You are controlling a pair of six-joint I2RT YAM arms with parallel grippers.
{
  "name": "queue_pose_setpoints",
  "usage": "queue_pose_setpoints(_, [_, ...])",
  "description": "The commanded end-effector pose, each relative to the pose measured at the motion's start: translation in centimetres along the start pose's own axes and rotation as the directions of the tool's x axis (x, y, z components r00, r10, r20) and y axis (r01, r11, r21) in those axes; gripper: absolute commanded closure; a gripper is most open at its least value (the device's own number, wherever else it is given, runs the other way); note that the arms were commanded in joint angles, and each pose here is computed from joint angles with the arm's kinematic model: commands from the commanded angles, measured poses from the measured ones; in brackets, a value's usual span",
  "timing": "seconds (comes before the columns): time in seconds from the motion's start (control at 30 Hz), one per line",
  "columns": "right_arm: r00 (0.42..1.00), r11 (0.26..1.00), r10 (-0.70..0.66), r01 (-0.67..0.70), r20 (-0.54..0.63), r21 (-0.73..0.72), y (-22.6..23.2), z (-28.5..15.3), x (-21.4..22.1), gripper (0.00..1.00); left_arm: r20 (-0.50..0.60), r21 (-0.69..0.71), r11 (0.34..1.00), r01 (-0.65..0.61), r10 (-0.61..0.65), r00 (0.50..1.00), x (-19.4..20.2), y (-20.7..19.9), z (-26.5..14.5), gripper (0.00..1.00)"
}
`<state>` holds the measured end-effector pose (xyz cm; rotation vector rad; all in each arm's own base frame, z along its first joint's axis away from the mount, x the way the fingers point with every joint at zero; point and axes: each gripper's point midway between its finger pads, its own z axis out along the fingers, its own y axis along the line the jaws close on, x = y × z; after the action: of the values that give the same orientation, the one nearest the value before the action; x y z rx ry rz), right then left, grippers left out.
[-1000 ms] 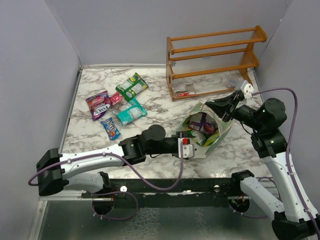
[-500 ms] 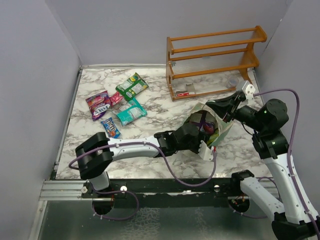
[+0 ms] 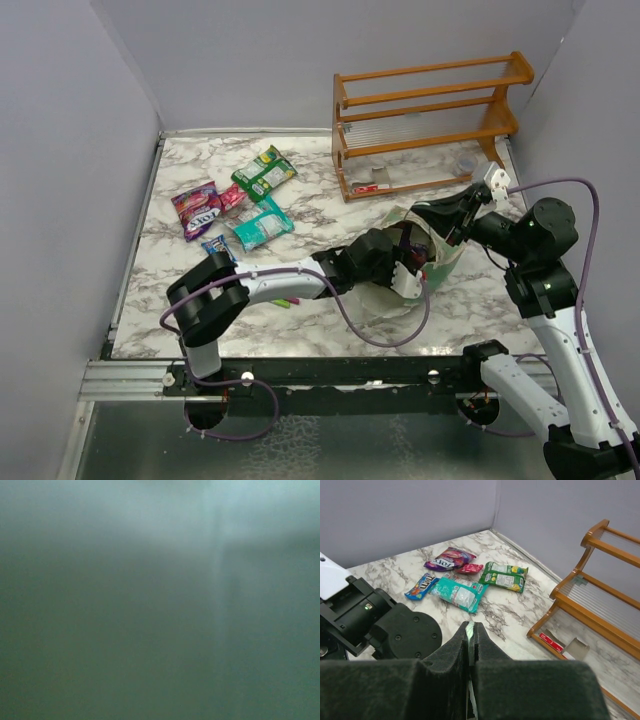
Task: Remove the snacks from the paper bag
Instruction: Take out the snack from the paper bag.
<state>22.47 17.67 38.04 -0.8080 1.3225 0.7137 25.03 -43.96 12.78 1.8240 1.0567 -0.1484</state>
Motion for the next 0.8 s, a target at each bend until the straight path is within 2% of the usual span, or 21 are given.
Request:
queue_pose_setpoints(0.0, [0.994,0.997,-0.068,0.071,0.084,-0.033,1.1,-0.5,-3.6,0.98,0.022,0.012,1.000,0.000,0.000,1.000,0.2,0.2,1.6,0.46])
queue_pose_setpoints(0.23, [0.994,0.997,-0.064,0.068,0.090,-0.046,1.3,-0.4,-3.9,0.98,-0.020,-0.030,0.999,0.013,-0.014,1.000,1.9,1.4,2.8,0.41])
queue_pose_setpoints(0.37, [0.994,0.996,-0.063,0.068,0.092,-0.050,1.3,-0.4,-4.0,0.98,-0.056,-0.124,0.992,0.009,-0.016,0.998,2.6,3.0,2.9,0.48])
queue_pose_setpoints(0.4, [0.994,0.996,-0.063,0.068,0.093,-0.051,1.3,-0.4,-4.0,0.98,-0.064,-0.142,0.990,0.007,-0.017,0.998,2.9,3.3,2.7,0.50])
queue_pose_setpoints(0.47, [0.993,0.996,-0.064,0.070,0.094,-0.055,1.4,-0.4,-4.1,0.98,-0.074,-0.169,0.986,0.004,-0.017,0.997,3.0,3.7,2.5,0.63])
queue_pose_setpoints(0.57, [0.993,0.996,-0.065,0.071,0.096,-0.060,1.6,-0.5,-4.3,0.98,-0.089,-0.214,0.977,-0.005,-0.015,0.996,3.3,4.4,2.2,0.87])
queue_pose_setpoints(0.6, [0.993,0.996,-0.066,0.072,0.098,-0.059,1.6,-0.5,-4.3,0.98,-0.084,-0.224,0.975,-0.006,-0.013,0.996,3.3,4.6,2.1,0.91])
queue_pose_setpoints(0.77, [0.993,0.997,-0.066,0.070,0.096,-0.043,1.4,-0.6,-4.4,0.98,-0.049,-0.234,0.972,-0.010,-0.002,0.999,2.3,5.1,1.4,0.99])
